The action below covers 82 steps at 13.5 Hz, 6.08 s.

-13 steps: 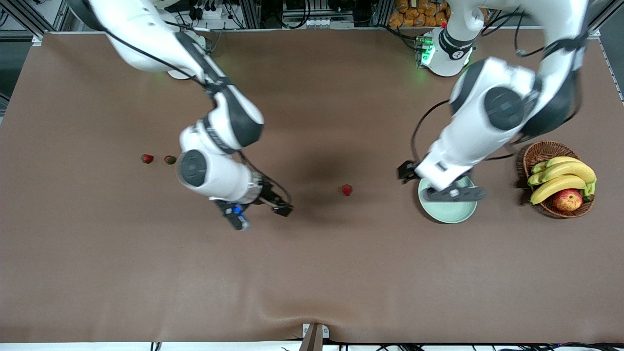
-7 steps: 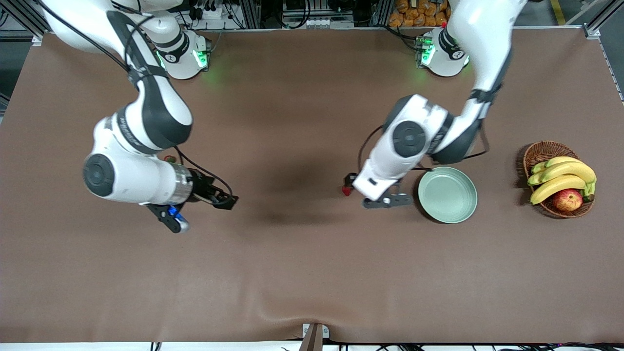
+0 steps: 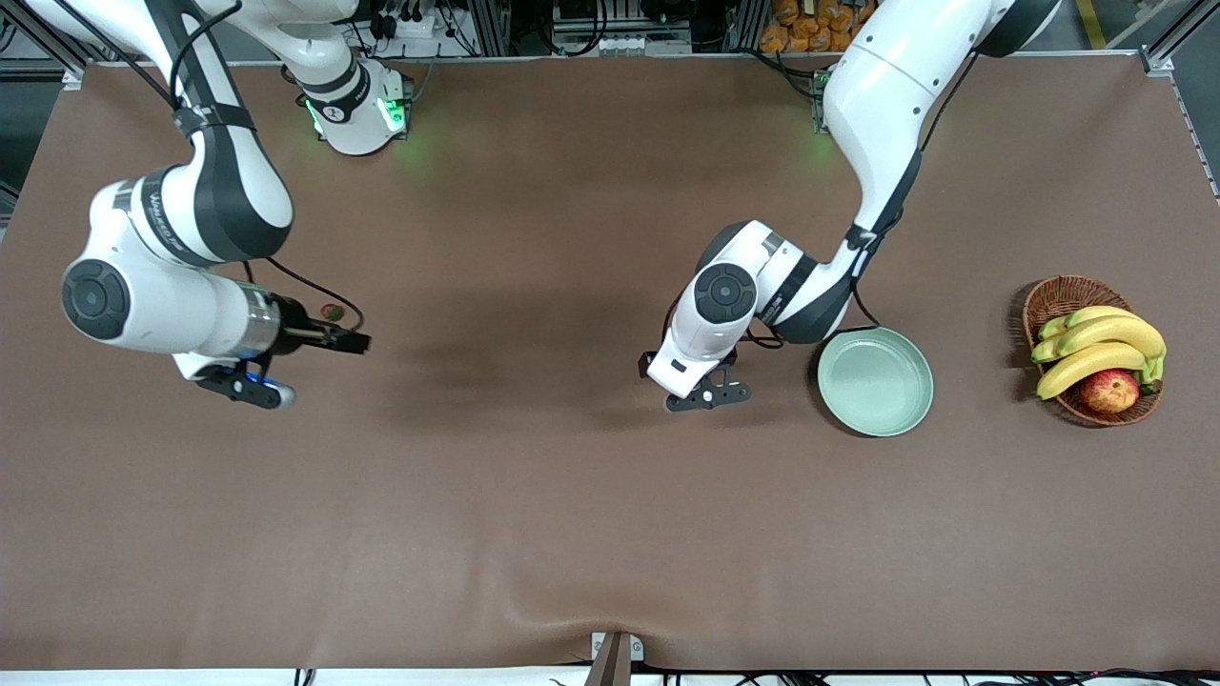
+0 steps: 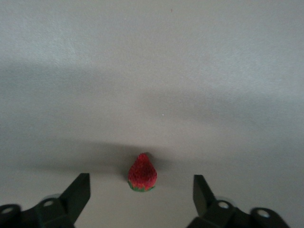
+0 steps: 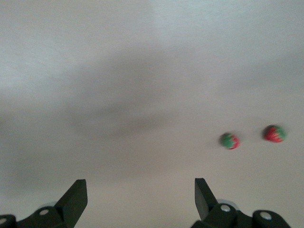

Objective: Collect all strawberries into plate
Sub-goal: 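Grasp the strawberry with the left gripper while the right gripper releases, then drop the strawberry on the plate while the right gripper grasps another, then carry the strawberry with the right gripper while the left gripper approaches, then take the strawberry from the right gripper with the left gripper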

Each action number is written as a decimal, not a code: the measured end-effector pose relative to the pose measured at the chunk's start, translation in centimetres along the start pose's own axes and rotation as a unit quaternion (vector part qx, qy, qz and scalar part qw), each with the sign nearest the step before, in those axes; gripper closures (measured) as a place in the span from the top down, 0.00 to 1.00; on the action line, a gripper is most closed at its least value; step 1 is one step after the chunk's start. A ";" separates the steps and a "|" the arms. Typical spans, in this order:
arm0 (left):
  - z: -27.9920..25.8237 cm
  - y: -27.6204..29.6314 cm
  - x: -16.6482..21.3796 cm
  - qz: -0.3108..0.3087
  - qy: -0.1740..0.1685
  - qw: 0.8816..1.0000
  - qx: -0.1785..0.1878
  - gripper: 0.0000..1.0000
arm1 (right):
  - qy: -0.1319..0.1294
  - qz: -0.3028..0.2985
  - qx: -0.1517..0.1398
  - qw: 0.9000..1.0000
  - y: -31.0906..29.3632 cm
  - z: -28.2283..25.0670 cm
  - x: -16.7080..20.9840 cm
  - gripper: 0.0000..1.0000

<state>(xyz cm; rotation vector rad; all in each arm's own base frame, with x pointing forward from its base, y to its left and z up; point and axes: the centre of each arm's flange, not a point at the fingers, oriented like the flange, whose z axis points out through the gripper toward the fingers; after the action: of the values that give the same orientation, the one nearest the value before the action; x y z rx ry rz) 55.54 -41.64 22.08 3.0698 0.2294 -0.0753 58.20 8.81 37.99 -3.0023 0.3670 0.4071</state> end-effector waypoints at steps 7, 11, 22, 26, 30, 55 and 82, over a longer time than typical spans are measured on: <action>3.6 0.5 -1.1 -0.004 -0.013 1.000 0.005 0.72 | 0.047 -0.059 -0.025 0.997 8.8 8.6 -0.6 1.00; 4.1 0.3 -1.0 -0.007 -0.014 1.000 0.008 0.44 | 0.048 -0.064 -0.027 0.996 12.6 13.0 -1.4 1.00; -7.0 -15.5 6.3 -0.029 -0.036 0.995 0.093 0.33 | 0.023 -0.061 -0.031 0.997 13.7 20.7 -2.3 0.78; -4.6 -25.4 8.0 0.014 -0.049 0.990 0.132 0.33 | 0.014 -0.061 -0.032 0.998 13.7 21.3 -2.7 0.50; -0.6 -28.8 7.4 0.047 -0.035 0.991 0.120 0.33 | 0.004 -0.061 -0.033 0.998 13.8 21.4 -2.9 0.32; -30.9 -21.8 7.3 0.009 0.010 0.998 0.068 1.00 | 0.052 0.232 0.191 0.952 -35.2 17.5 -6.2 0.32; 1.2 5.2 -6.9 0.025 0.025 0.998 0.049 0.96 | 0.010 0.128 0.023 0.991 -12.3 -3.0 1.7 1.00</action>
<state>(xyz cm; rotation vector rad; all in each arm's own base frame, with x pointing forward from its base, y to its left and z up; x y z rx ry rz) 49.48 -47.82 21.55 3.1749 0.1560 -0.0072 63.60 19.97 41.07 -2.9235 0.7579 0.3820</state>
